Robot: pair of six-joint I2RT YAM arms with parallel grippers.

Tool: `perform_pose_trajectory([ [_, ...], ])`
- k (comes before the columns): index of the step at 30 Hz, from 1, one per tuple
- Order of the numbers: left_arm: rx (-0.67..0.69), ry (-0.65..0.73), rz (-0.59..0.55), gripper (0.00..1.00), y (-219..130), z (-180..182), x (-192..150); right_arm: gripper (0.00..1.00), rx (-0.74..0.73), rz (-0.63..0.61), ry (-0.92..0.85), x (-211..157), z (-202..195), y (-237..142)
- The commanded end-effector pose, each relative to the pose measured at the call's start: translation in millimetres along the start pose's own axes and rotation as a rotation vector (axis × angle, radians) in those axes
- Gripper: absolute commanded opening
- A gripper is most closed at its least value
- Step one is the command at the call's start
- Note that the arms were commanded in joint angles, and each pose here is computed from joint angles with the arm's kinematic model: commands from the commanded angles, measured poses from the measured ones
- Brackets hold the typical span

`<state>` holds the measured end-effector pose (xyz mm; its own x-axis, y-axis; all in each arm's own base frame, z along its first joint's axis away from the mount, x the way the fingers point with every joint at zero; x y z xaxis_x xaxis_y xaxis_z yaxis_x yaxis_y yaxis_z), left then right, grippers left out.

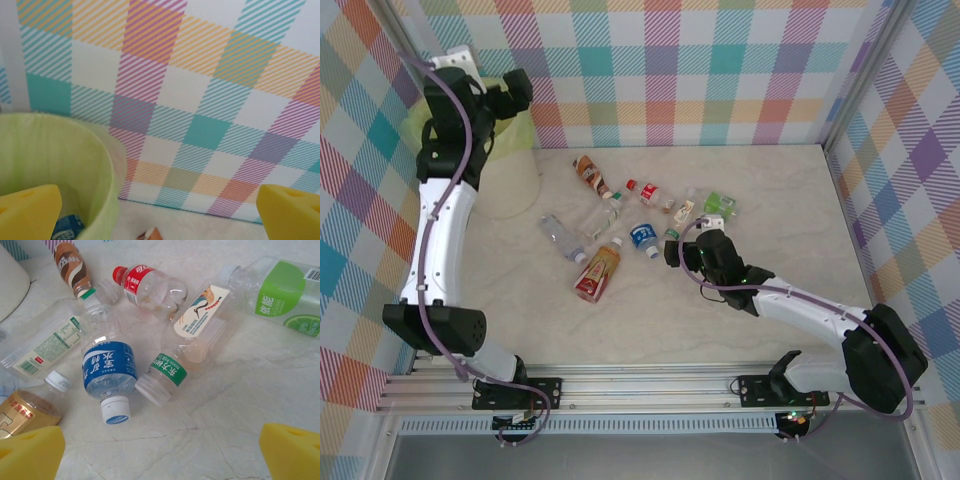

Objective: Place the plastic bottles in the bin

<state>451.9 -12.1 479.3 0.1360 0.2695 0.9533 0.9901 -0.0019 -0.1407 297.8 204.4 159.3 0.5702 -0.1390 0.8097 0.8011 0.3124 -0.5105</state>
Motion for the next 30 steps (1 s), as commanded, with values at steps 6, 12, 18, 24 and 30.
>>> perform_pose_trajectory([
  [6, -0.111, -0.28, 0.094, 1.0, -33.6, -15.0, -75.7, 1.0, -0.028, -0.048, 0.06, 3.0, -4.6, 1.8],
  [12, -0.274, -0.404, 0.276, 1.0, -61.7, -42.1, -135.5, 1.0, -0.03, -0.063, 0.061, 9.5, -2.4, 3.7],
  [18, -0.246, -0.444, 0.458, 1.0, -92.3, -32.8, -191.6, 1.0, -0.034, -0.063, 0.081, 8.6, -4.1, 2.3],
  [24, -0.226, -0.533, 0.653, 1.0, -111.5, -27.6, -260.5, 0.99, -0.038, -0.062, 0.067, 8.2, -5.3, 0.8],
  [30, -0.143, -0.498, 0.728, 1.0, -129.1, -10.2, -323.0, 1.0, -0.039, -0.06, 0.056, 7.8, -4.9, 1.9],
])
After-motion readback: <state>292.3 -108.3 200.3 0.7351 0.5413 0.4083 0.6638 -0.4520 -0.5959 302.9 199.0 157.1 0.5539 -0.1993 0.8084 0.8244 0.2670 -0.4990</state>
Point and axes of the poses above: each hand's point on the last joint's axis, 136 mm out from that joint toward the fingers, its own y axis out along the fingers, its own z axis along the line the jaws close on, x = y × z, the point moved 2 cm from there along -y, back along the fingers, and after that the axes turned 1 degree about y, right-handed, at the moved point
